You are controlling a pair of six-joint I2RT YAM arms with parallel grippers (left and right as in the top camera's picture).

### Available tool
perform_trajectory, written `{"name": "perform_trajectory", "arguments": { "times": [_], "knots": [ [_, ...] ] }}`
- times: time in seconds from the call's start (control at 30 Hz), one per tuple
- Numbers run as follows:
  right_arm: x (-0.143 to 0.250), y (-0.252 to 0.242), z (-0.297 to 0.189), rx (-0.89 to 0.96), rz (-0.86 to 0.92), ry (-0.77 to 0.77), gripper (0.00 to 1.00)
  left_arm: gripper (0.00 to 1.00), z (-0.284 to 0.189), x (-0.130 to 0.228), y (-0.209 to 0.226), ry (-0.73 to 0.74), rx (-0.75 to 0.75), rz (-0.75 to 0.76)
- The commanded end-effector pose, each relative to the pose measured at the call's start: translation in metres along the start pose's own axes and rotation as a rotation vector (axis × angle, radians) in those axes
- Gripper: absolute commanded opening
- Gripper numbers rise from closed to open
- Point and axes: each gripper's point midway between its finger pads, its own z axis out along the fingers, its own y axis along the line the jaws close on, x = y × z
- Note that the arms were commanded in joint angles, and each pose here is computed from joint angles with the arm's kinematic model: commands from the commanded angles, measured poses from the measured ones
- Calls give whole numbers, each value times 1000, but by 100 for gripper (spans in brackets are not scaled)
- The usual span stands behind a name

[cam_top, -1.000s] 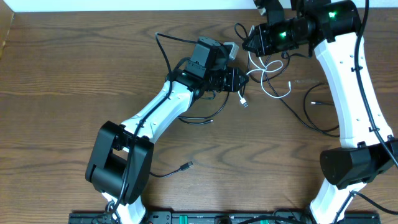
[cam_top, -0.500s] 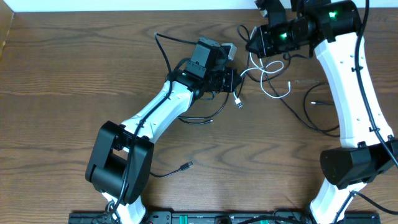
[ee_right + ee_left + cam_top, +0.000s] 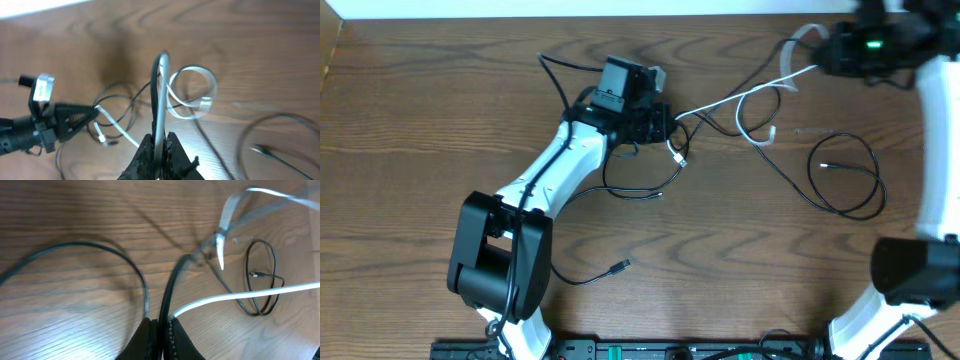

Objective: Untangle cables

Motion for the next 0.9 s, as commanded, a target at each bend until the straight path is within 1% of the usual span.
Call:
{"name": "perform_trajectory", "arguments": {
  "times": [0.0,0.1,0.17,0.37,0.47,0.53,0.57,0.67,0.7,0.73,0.87],
  "knots": [
    [-14,-27,-70,86,59,-170,1,7,-3,-5,26,-9,-55,-32],
    [-13,-49,-94,112,133,-219,1,7,-5,-6,32,-11,-62,-44],
    [-12,-54,-101,101,155,-229,1,7,-6,-7,33,-12,-64,-46],
    [-3,-54,-99,77,154,-193,1,7,-6,-7,33,-12,-64,-40],
    [0,-58,-99,104,160,-182,1,7,-6,-7,34,-12,-71,-10],
    [1,-60,-99,118,164,-177,1,8,-6,-7,39,-18,-102,-12],
    [2,-61,-99,121,167,-174,1,8,-7,-7,41,-19,-110,-13],
    [6,-68,-99,164,190,-161,1,17,-7,-8,45,-25,-135,-14],
    [8,-73,-100,191,205,-158,1,17,-7,-8,45,-25,-135,-14],
    [9,-77,-101,213,215,-156,1,22,-7,-8,45,-25,-135,-14],
    [11,-80,-101,234,223,-152,1,23,-7,-7,46,-20,-137,-16]
  ]
}}
